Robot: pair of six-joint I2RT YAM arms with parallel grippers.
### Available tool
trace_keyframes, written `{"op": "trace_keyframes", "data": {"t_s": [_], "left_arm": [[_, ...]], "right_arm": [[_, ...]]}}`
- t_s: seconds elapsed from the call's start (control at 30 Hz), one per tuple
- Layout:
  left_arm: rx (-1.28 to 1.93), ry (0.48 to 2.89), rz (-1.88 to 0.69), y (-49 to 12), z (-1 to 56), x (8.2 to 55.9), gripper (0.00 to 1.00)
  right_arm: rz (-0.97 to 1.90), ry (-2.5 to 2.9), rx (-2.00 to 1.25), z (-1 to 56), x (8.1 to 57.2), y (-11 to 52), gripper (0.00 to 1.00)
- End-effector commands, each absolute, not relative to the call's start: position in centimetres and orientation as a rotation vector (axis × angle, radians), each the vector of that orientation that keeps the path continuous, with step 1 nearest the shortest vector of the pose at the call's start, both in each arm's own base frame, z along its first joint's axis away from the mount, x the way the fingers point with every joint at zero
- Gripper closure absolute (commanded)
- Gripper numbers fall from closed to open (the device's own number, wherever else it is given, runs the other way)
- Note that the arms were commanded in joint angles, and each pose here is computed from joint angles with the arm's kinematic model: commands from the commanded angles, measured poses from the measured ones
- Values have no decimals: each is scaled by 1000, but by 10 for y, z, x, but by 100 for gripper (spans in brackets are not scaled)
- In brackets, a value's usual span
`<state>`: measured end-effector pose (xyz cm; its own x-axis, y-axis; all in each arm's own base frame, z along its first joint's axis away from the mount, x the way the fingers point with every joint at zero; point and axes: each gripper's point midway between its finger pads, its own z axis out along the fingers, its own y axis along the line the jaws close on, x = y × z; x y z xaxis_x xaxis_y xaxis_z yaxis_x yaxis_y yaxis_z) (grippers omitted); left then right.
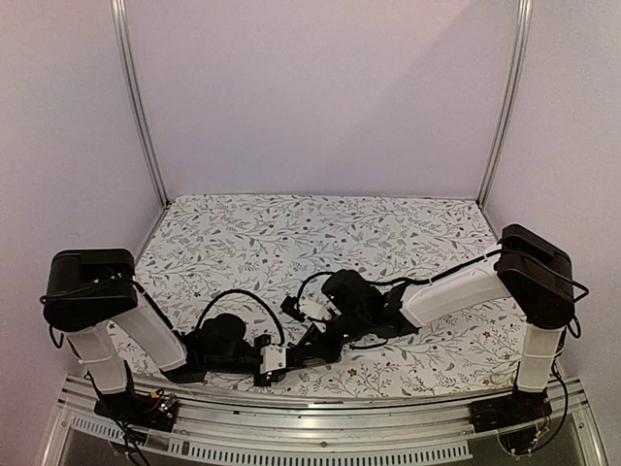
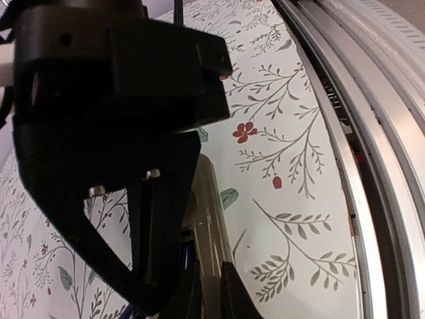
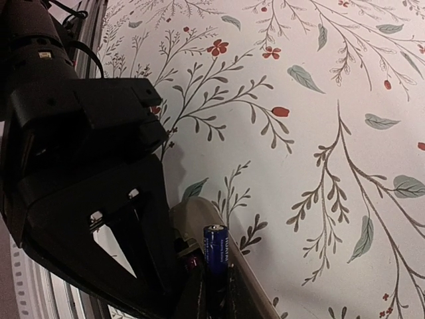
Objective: Load the batteries into the remote control
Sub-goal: Adjust the battery in the battery compartment.
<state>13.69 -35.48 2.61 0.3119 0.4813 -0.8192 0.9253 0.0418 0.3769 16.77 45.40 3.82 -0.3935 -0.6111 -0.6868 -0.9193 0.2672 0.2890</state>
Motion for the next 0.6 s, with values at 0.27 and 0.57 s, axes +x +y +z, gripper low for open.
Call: {"op": "trace_keyframes", "data": {"t_s": [0.27, 0.57], "left_arm": [[1721, 1382, -578, -334, -7, 117, 89], [1717, 1369, -581, -334, -5, 117, 89]], "right_arm": [[725, 2086, -1548, 19, 158, 413, 100], [733, 2028, -1652, 14, 150, 423, 100]]}}
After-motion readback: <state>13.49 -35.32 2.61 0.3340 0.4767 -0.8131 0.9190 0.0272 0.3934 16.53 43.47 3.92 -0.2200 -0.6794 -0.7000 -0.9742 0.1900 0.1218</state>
